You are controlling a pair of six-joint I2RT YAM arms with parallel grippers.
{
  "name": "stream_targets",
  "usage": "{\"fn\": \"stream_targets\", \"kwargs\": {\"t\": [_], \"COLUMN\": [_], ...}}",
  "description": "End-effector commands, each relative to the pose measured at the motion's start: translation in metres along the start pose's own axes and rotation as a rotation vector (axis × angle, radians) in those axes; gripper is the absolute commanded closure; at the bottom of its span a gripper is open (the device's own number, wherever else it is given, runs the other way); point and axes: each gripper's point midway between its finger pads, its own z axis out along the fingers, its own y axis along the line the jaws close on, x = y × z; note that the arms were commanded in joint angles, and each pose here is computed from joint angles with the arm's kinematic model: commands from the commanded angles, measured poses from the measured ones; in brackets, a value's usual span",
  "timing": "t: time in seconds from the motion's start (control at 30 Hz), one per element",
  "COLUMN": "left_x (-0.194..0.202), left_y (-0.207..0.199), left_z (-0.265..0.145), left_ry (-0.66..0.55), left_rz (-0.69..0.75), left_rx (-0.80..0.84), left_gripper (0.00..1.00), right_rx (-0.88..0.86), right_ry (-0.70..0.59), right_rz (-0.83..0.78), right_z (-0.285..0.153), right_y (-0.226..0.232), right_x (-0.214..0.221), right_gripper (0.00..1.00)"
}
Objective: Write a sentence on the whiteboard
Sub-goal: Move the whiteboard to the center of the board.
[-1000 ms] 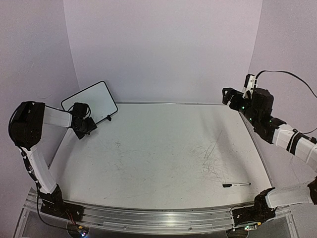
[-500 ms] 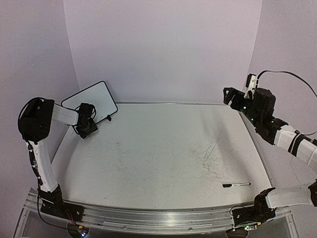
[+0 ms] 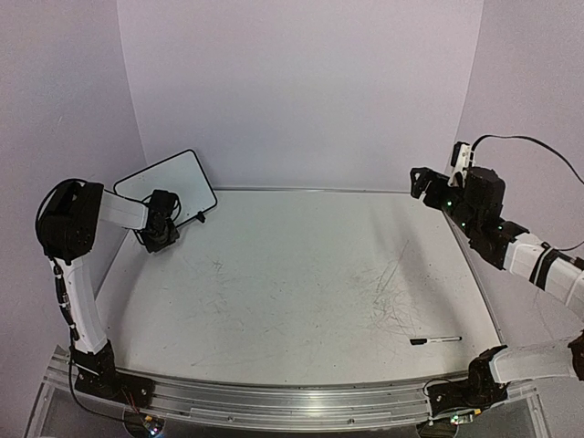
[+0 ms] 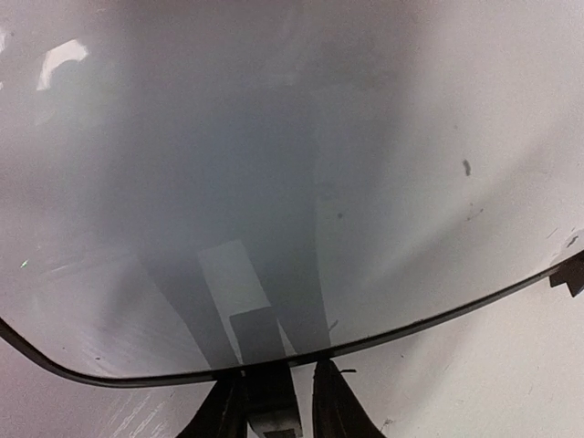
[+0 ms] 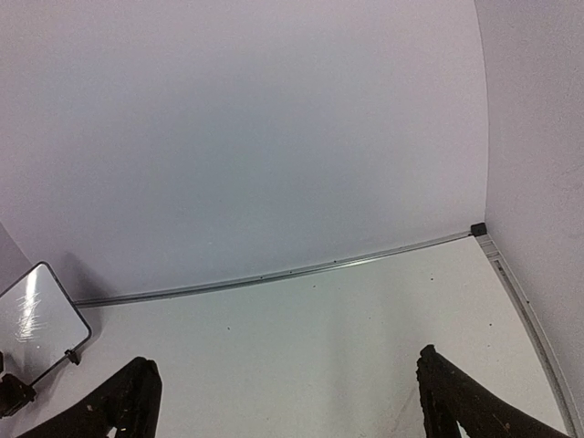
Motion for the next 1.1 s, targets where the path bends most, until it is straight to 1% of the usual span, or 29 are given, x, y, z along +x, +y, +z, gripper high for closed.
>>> {"fn": "stream_targets", "kwargs": {"t": [0.0, 0.1, 0.23, 0.27, 0.4, 0.6, 0.73, 0.97, 1.07], "left_x": [-0.013, -0.006, 0.002, 0.004, 0.016, 0.046, 0.068, 0.12, 0.14], "left_y": [-0.004, -0.007, -0.02, -0.025, -0.048, -0.076, -0.099, -0.124, -0.132], "left_z": [-0.005, -0.007, -0.02, -0.024, -0.046, -0.078, -0.106, -0.153, -0.168], "left_ry": [-0.037, -0.021, -0.046, -0.055, -0.097, -0.102, -0.139, -0.162, -0.156], "left_rz": [0.051, 0.084, 0.17, 0.192, 0.288, 0.34, 0.365, 0.371, 0.335], "left_rx": [-0.005, 0.013, 0.034, 0.046, 0.117, 0.257, 0.342, 0.422, 0.448], "left_gripper": [0.81, 0.87, 0.99, 1.0, 1.0, 1.0, 1.0, 1.0, 1.0], "right_rx": [-0.018, -0.022, -0.031, -0.036, -0.055, -0.06, -0.072, -0.089, -0.096], "right_ry": [-0.038, -0.032, -0.019, -0.016, -0.001, 0.01, 0.003, -0.012, -0.009], "right_rz": [0.016, 0.019, 0.028, 0.031, 0.049, 0.056, 0.048, 0.047, 0.049], "right_z": [-0.005, -0.003, 0.0, 0.001, 0.003, 0.003, 0.001, -0.006, -0.008], "right_y": [0.003, 0.004, 0.006, 0.007, 0.011, 0.01, 0.013, 0.015, 0.015], "right_x": [-0.012, -0.011, -0.007, -0.007, -0.004, 0.003, -0.001, -0.006, -0.005], "right_gripper": [0.02, 0.02, 0.02, 0.02, 0.02, 0.02, 0.02, 0.02, 0.02]}}
